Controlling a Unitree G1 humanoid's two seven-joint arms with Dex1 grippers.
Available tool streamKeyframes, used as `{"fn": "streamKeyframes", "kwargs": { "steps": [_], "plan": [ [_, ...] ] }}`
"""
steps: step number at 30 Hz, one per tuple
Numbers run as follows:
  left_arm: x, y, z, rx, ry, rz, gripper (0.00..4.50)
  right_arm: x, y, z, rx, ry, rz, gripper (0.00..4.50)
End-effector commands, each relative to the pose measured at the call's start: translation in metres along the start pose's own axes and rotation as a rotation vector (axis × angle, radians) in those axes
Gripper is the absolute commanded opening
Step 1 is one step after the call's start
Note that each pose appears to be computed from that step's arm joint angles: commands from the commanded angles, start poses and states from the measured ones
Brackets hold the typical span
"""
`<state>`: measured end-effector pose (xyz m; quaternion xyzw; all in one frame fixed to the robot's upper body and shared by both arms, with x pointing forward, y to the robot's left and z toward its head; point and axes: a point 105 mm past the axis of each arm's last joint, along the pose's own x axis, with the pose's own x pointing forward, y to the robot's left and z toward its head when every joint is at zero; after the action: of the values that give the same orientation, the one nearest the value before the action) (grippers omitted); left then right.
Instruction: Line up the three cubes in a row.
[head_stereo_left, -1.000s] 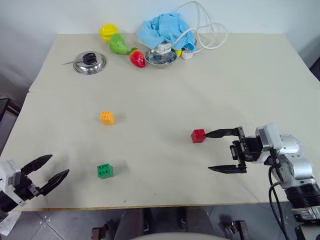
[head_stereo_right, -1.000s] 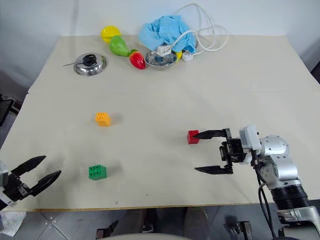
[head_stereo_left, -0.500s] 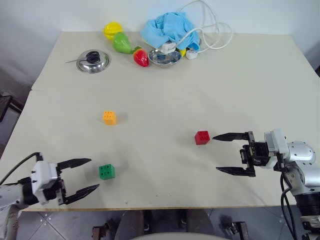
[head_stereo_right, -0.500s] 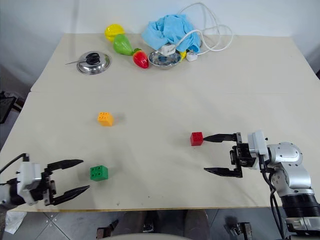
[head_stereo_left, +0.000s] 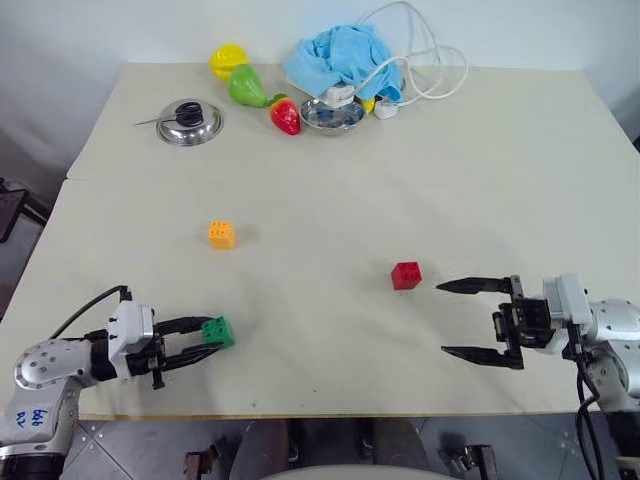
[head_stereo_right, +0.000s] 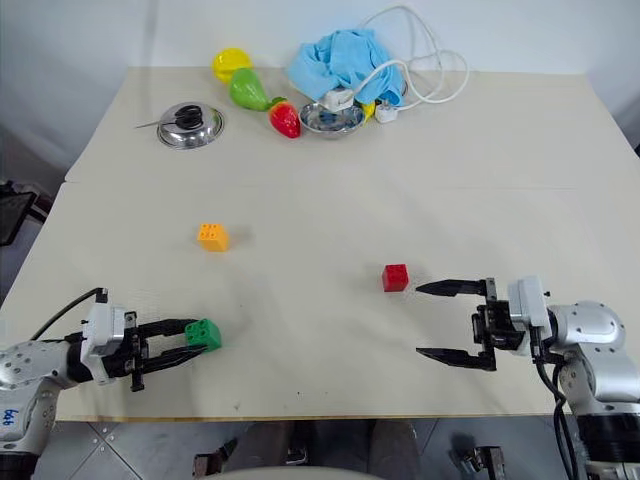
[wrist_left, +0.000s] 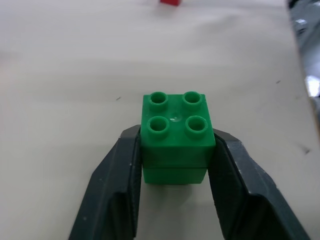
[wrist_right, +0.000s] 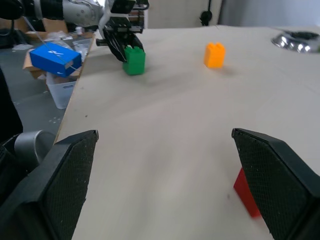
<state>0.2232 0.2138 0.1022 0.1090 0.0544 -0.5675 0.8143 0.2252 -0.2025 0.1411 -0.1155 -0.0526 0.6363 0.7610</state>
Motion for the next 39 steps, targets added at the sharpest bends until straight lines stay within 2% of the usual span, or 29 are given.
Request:
{"fn": "streamKeyframes", "kwargs": {
  "steps": [1, 6, 9, 13, 17, 27, 31, 35, 37, 39],
  "plan": [
    [0.016, 0.012, 0.034, 0.052, -0.06, -0.046, 1.5, -0.011, -0.001, 0.01, -0.05, 0.019, -0.06, 4.5],
    [0.067, 0.037, 0.096, 0.14, -0.105, -0.183, 1.5, -0.029, 0.001, 0.007, -0.044, 0.042, -0.189, 4.5],
    [0.111, 0.039, 0.109, 0.198, -0.041, -0.307, 1.5, -0.038, 0.0, 0.009, -0.036, 0.02, -0.294, 4.5],
    [0.166, 0.042, 0.097, 0.188, 0.038, -0.372, 1.5, -0.039, 0.003, 0.009, -0.022, -0.021, -0.389, 4.5],
    [0.189, 0.05, 0.075, 0.214, 0.122, -0.347, 1.5, -0.031, 0.009, 0.008, -0.026, -0.041, -0.413, 4.5],
    [0.204, 0.052, 0.066, 0.217, 0.117, -0.311, 1.5, -0.02, 0.013, 0.01, -0.038, -0.078, -0.437, 4.5],
    [0.203, 0.055, 0.059, 0.255, 0.169, -0.316, 1.5, -0.019, 0.015, 0.007, -0.028, -0.077, -0.422, 4.5],
    [0.193, 0.06, 0.081, 0.256, 0.043, -0.291, 2.81, -0.018, 0.013, 0.006, -0.02, -0.082, -0.409, 4.5],
    [0.175, 0.058, 0.094, 0.271, -0.055, -0.321, 3.44, -0.013, 0.01, 0.008, -0.018, -0.103, -0.395, 4.5],
    [0.156, 0.057, 0.098, 0.29, -0.094, -0.332, 4.06, -0.008, 0.007, 0.01, -0.021, -0.123, -0.377, 4.5]
  ]
}}
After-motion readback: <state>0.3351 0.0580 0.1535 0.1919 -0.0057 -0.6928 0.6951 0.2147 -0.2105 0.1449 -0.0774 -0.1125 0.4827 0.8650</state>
